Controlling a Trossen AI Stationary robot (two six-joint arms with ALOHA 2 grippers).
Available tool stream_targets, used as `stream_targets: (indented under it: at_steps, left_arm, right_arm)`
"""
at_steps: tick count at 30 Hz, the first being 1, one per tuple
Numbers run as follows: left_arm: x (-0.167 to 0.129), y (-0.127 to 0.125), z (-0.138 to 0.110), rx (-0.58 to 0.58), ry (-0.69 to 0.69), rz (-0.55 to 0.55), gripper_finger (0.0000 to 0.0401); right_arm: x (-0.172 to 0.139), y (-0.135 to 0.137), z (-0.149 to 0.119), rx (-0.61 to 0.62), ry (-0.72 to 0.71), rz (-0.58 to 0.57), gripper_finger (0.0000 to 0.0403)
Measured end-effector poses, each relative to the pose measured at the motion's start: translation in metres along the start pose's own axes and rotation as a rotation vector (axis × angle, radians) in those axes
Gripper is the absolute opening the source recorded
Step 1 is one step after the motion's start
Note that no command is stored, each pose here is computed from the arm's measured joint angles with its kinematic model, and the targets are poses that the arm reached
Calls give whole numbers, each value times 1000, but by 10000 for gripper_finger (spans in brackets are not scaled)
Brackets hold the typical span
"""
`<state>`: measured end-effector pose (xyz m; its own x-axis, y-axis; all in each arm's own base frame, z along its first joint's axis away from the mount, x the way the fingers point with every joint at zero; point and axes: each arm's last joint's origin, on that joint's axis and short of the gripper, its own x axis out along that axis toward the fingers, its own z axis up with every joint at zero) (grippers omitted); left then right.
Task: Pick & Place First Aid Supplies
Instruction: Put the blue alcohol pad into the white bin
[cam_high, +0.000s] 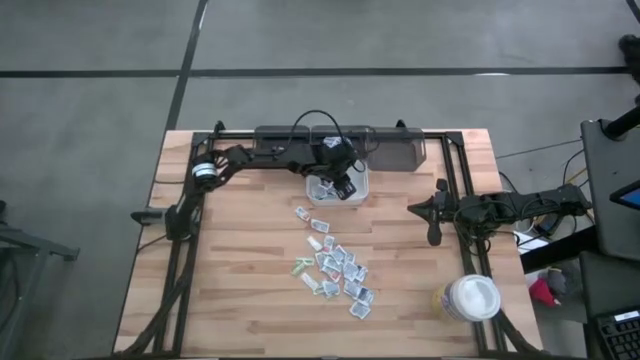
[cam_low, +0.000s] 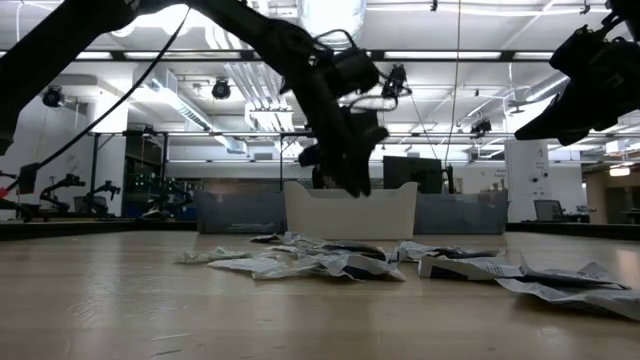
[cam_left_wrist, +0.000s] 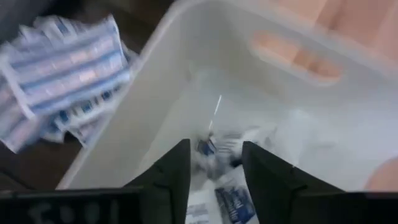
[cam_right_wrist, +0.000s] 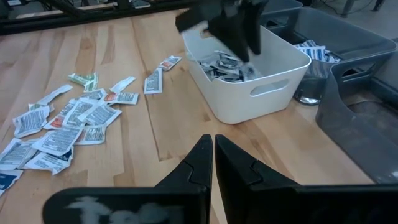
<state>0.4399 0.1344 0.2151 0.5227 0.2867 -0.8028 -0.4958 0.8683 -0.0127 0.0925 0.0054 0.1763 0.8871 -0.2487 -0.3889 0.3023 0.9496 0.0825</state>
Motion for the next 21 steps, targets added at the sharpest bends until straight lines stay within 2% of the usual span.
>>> stream_targets:
  at_steps: [6, 11, 21]
  left_arm:
    - [-34, -7, 18, -48, -87, -31, 146]
    - [-55, -22, 22, -158, -133, -70, 145]
    - [-78, -104, -3, -245, -99, -207, 144]
  right_arm:
    - [0, 0, 0, -4, 2, -1, 18]
    - [0, 0, 0, -4, 1, 0, 18]
    - [0, 0, 0, -4, 1, 1, 18]
